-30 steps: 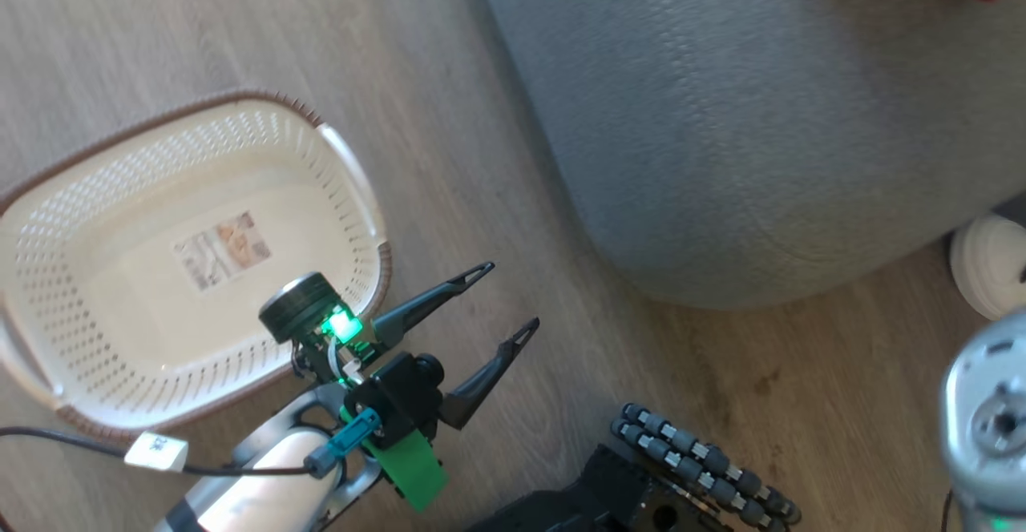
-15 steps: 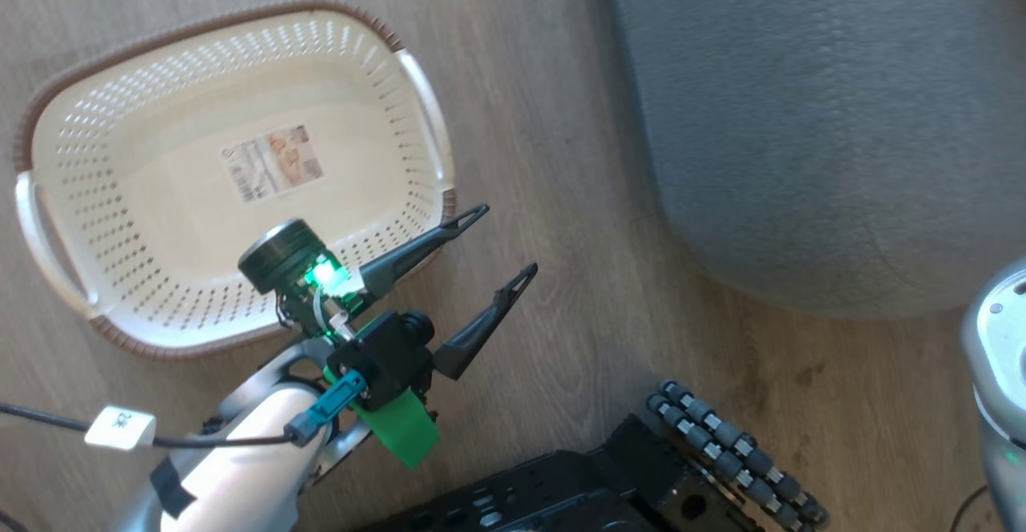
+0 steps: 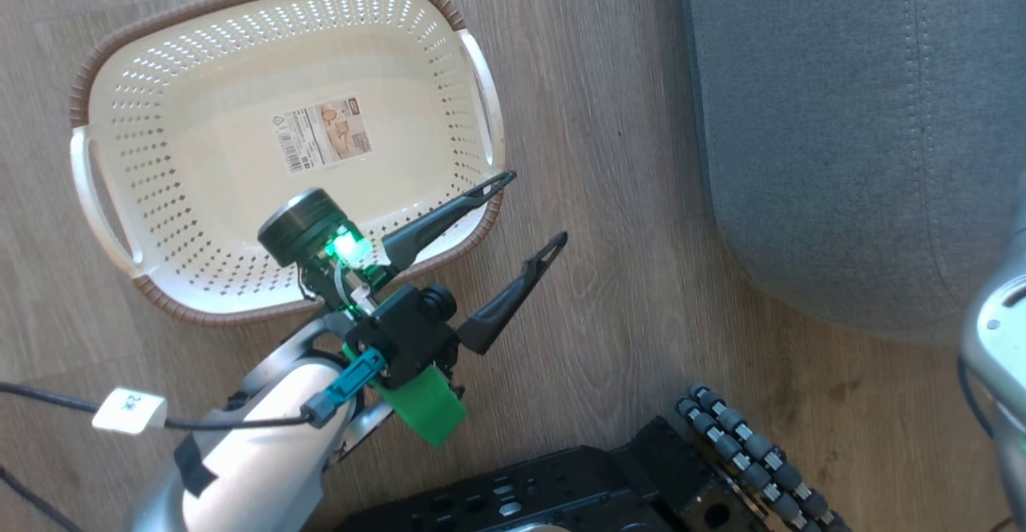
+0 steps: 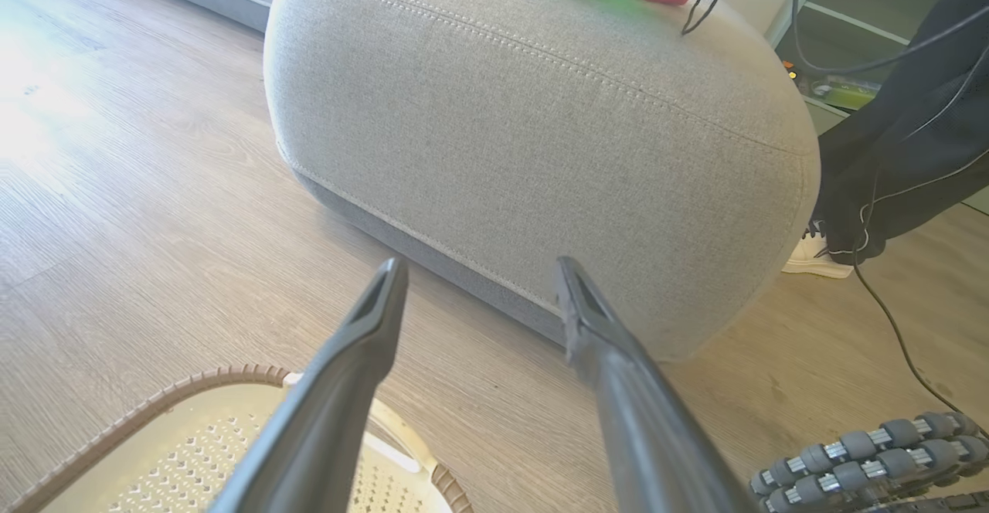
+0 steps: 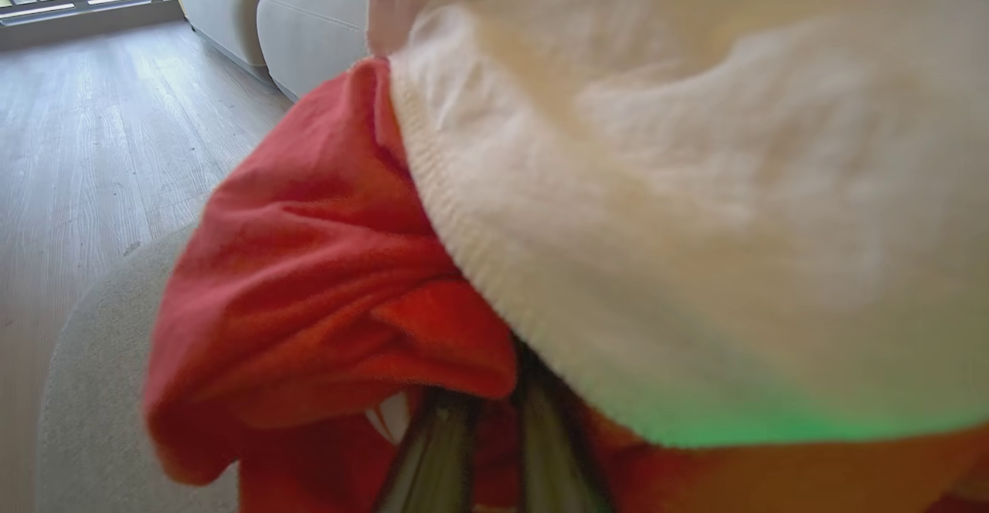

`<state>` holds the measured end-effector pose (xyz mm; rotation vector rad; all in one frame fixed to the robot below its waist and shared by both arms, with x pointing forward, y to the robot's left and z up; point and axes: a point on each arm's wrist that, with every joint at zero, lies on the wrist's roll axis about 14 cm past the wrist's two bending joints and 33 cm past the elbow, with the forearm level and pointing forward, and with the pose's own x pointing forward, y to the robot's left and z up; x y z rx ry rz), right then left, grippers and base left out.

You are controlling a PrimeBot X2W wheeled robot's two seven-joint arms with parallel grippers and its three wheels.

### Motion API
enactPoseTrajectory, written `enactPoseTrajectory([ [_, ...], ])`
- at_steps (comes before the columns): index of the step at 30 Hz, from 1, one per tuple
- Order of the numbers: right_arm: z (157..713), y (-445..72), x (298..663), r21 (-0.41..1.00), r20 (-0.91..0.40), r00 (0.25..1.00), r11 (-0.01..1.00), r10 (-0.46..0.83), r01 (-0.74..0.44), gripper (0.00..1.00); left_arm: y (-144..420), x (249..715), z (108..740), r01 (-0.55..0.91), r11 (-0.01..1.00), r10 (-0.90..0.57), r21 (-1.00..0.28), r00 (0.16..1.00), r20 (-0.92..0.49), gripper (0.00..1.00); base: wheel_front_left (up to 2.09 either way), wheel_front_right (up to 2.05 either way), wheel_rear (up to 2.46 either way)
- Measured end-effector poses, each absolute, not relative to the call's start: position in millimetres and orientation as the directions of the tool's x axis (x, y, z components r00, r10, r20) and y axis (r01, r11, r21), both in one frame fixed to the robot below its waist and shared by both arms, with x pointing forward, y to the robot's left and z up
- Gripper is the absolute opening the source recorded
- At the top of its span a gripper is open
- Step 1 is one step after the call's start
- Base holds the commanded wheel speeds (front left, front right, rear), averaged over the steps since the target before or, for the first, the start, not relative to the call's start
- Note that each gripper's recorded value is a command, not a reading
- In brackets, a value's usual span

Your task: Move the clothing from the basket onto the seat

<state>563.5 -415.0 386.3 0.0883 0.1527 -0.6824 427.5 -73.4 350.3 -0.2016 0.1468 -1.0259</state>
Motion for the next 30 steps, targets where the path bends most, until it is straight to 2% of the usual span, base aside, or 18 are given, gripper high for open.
enactPoseTrajectory([
  [6,398.5,-424.7,559.2,0.037,-0.149,0.755,0.760,-0.638,0.649,0.00,-73.6,428.8,355.9,0.834,0.506,-0.857,-0.222,0.514,-0.023,1.00,0.00,0.00,0.00],
  [7,401.6,-425.3,558.9,0.039,-0.144,0.755,0.759,-0.639,0.650,0.06,-74.2,428.7,357.5,0.835,0.505,-0.858,-0.220,0.513,-0.020,1.00,0.00,0.00,0.00],
  [8,405.8,-426.6,558.4,0.040,-0.135,0.755,0.758,-0.642,0.652,0.33,-75.0,428.7,359.8,0.837,0.503,-0.859,-0.217,0.512,-0.016,1.00,0.00,0.00,0.00],
  [10,415.0,-428.7,557.1,0.045,-0.118,0.754,0.755,-0.646,0.654,0.95,-77.8,427.4,365.9,0.841,0.497,-0.861,-0.212,0.508,-0.005,1.00,0.00,0.00,0.00],
  [11,419.5,-429.2,556.4,0.049,-0.112,0.754,0.755,-0.647,0.654,1.00,-79.6,426.6,370.2,0.844,0.494,-0.863,-0.209,0.506,0.003,1.00,0.00,0.00,0.00],
  [17,451.1,-442.7,538.5,0.045,-0.076,0.744,0.743,-0.664,0.668,1.00,-88.9,423.4,402.7,0.854,0.489,-0.862,-0.180,0.505,0.052,1.00,0.00,0.00,0.00],
  [24,471.1,-456.3,502.1,-0.012,-0.101,0.734,0.739,-0.671,0.674,1.00,-99.8,411.0,446.2,0.869,0.477,-0.865,-0.132,0.491,0.109,1.00,0.00,0.00,0.00],
  [30,520.7,-463.4,491.0,-0.018,-0.030,0.748,0.748,-0.664,0.663,1.00,-104.0,396.2,479.1,0.866,0.488,-0.854,-0.112,0.500,0.146,1.00,0.00,0.00,0.00],
])
